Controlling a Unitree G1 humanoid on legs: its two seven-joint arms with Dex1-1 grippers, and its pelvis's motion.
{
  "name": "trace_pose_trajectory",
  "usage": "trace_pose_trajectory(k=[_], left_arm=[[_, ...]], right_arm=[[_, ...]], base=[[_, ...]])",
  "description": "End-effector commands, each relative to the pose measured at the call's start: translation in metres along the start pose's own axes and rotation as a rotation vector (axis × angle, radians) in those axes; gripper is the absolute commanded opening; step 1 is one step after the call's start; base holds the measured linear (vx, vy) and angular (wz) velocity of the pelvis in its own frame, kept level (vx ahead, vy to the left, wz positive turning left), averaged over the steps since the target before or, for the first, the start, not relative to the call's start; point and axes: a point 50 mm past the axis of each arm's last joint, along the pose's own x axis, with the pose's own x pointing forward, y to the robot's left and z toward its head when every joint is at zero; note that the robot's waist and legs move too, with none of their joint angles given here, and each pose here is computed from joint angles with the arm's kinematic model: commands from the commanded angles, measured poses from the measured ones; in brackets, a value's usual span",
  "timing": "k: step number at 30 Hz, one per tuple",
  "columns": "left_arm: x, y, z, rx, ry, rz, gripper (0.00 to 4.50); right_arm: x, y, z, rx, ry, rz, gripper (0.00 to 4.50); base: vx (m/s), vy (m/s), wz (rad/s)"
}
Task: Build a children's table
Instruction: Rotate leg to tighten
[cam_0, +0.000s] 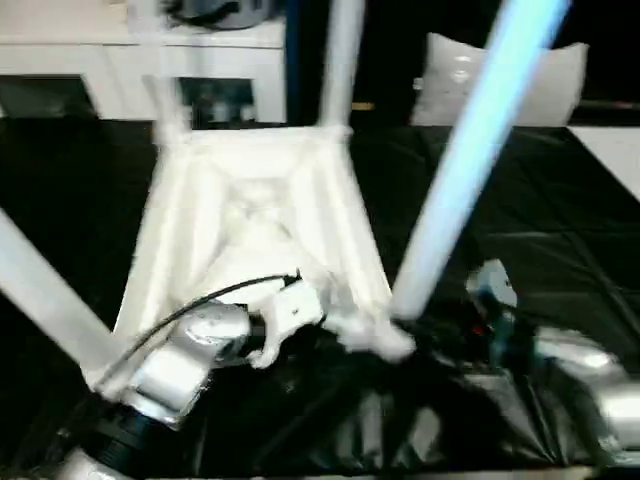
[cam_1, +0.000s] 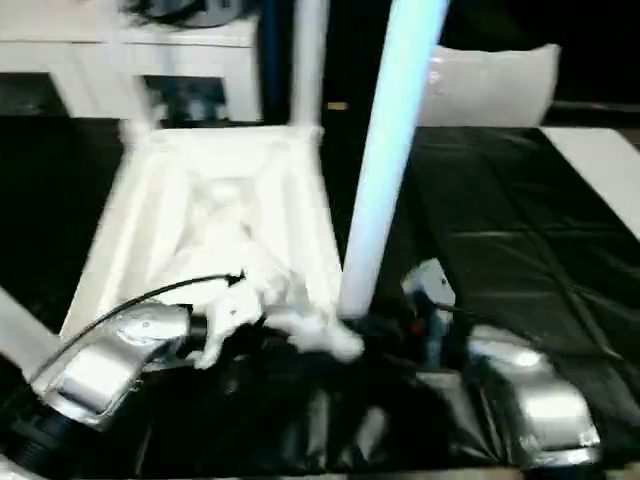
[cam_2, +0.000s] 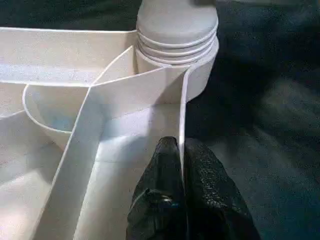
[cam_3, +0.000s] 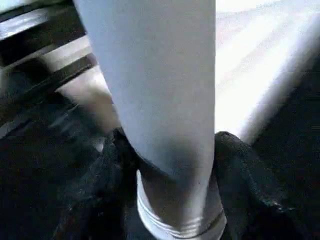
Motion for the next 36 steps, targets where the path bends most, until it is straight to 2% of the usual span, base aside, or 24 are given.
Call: trace_pose_trajectory(k=[1, 3, 4, 6, 8, 9, 10, 11, 12, 15, 16, 19, 20, 23, 25, 29, 32, 33, 36], left_arm=[[0.027, -0.02, 0.024, -0.013, -0.115, -0.024, 0.0], [0.038, -0.022, 0.03, -0.031, -0.122, 0.037, 0.0], [0.038, -0.022, 0.03, -0.031, -0.122, 0.037, 0.0], [0.051, -0.02, 0.039, -0.025, -0.124, 0.136, 0.0], [0.054, -0.02, 0.041, -0.011, -0.122, 0.144, 0.0], [0.054, -0.02, 0.041, -0.009, -0.121, 0.144, 0.0], [0.055, -0.022, 0.043, 0.004, -0.121, 0.136, 0.0], [0.055, -0.022, 0.043, 0.006, -0.121, 0.135, 0.0], [0.055, -0.022, 0.043, 0.007, -0.121, 0.134, 0.0], [0.049, -0.019, 0.038, 0.024, -0.104, 0.125, 0.0], [0.048, -0.019, 0.037, 0.027, -0.103, 0.119, 0.0], [0.044, -0.018, 0.032, 0.037, -0.092, 0.101, 0.0], [0.039, -0.017, 0.028, 0.045, -0.082, 0.083, 0.0], [0.034, -0.015, 0.024, 0.065, -0.074, 0.053, 0.0], [0.024, -0.014, 0.017, 0.105, -0.053, -0.02, 0.0], [0.016, -0.016, 0.011, 0.161, -0.035, -0.116, 0.0], [0.005, -0.018, 0.003, 0.219, 0.009, -0.22, 0.0], [0.002, -0.018, 0.001, 0.231, 0.02, -0.249, 0.0], [-0.006, -0.018, -0.003, 0.255, 0.042, -0.325, 0.0]], right_arm=[[0.027, 0.023, -0.011, 0.048, 0.034, -0.006, 1.99], [0.038, 0.023, -0.01, 0.079, 0.004, -0.154, 1.96], [0.038, 0.023, -0.01, 0.079, 0.004, -0.154, 1.96], [0.054, 0.022, -0.005, 0.108, -0.043, -0.342, 1.96], [0.057, 0.022, -0.002, 0.103, -0.066, -0.361, 1.96], [0.058, 0.023, -0.002, 0.103, -0.067, -0.362, 2.29], [0.058, 0.024, 0.0, 0.094, -0.086, -0.36, 2.29], [0.058, 0.025, 0.0, 0.088, -0.09, -0.357, 2.63], [0.057, 0.025, 0.0, 0.082, -0.095, -0.354, 2.66], [0.037, 0.013, 0.001, 0.016, -0.114, -0.34, 2.76], [0.034, 0.011, 0.002, 0.002, -0.115, -0.333, 3.12], [0.023, 0.006, 0.004, -0.031, -0.109, -0.284, 3.19], [0.013, 0.003, 0.006, -0.075, -0.092, -0.221, 3.31], [0.0, -0.002, 0.009, -0.115, -0.066, -0.15, 3.54], [-0.015, -0.007, 0.014, -0.154, -0.029, -0.025, 3.77], [-0.026, -0.01, 0.019, -0.185, 0.016, 0.082, 4.07], [-0.032, -0.013, 0.022, -0.201, 0.064, 0.189, 4.07], [-0.034, -0.013, 0.023, -0.199, 0.076, 0.225, 3.9], [-0.035, -0.012, 0.023, -0.182, 0.122, 0.333, 3.75]], base=[[0.0, 0.0, 0.0], [0.0, 0.0, 0.0], [0.0, 0.0, 0.0], [0.0, 0.0, 0.0], [0.0, 0.0, 0.0], [0.0, 0.0, 0.0], [0.0, 0.0, 0.0], [0.0, 0.0, 0.0], [0.0, 0.0, 0.0], [0.0, 0.0, 0.0], [0.0, 0.0, 0.0], [0.0, 0.0, 0.0], [0.0, 0.0, 0.0], [0.0, 0.0, 0.0], [0.0, 0.0, 0.0], [0.0, 0.0, 0.0], [0.0, 0.0, 0.0], [0.0, 0.0, 0.0], [0.0, 0.0, 0.0]])
